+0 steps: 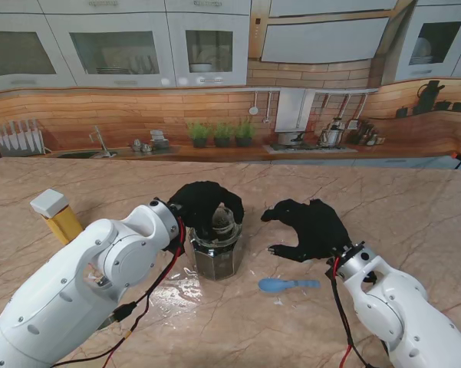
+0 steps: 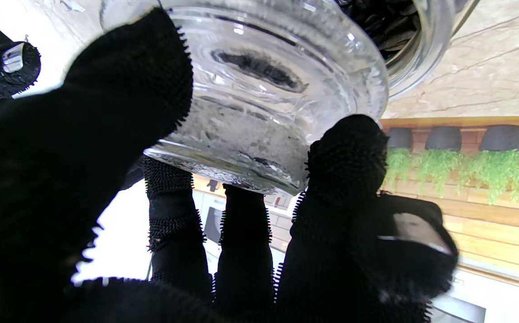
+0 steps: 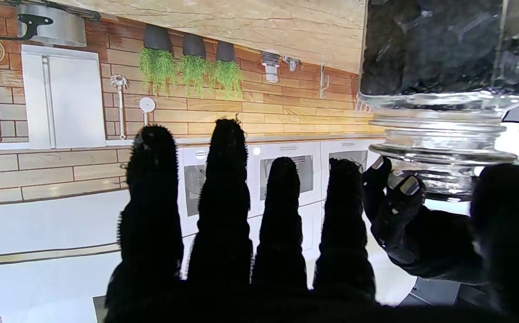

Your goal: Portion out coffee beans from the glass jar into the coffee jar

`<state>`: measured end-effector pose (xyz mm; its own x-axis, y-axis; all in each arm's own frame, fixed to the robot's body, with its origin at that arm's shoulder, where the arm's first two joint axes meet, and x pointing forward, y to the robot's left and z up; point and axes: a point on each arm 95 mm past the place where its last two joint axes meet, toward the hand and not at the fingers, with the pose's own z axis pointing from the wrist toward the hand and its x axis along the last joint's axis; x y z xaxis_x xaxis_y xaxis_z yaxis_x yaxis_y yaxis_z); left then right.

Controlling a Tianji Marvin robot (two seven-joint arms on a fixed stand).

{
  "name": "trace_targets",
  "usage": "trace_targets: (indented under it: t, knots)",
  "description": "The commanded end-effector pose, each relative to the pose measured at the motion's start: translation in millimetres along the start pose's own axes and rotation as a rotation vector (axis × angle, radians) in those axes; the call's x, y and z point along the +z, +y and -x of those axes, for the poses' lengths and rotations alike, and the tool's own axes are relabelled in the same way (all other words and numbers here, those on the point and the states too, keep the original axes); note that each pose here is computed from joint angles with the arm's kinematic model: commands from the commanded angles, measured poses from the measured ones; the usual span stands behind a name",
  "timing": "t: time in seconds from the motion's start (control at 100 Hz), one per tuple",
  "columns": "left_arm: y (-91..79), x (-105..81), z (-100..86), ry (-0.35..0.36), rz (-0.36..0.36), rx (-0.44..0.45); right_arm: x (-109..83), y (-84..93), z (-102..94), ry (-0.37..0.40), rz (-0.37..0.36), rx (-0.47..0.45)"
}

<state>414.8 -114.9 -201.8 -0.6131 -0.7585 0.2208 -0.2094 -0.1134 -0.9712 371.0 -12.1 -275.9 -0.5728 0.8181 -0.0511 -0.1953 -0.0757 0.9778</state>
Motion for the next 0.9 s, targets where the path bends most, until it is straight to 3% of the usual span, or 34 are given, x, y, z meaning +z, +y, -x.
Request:
trace_targets:
  t: [0.0, 0.89]
  knots:
    - [7.2, 0.5, 4.5, -0.018, 0.022, -0.004, -1.6, -1.0, -2.4, 0.001, -0.001, 0.003]
    - [16.9, -3.1, 15.6, -0.057, 0.045, -0.032, 2.5, -4.7, -4.3, 0.009, -0.013, 0.012]
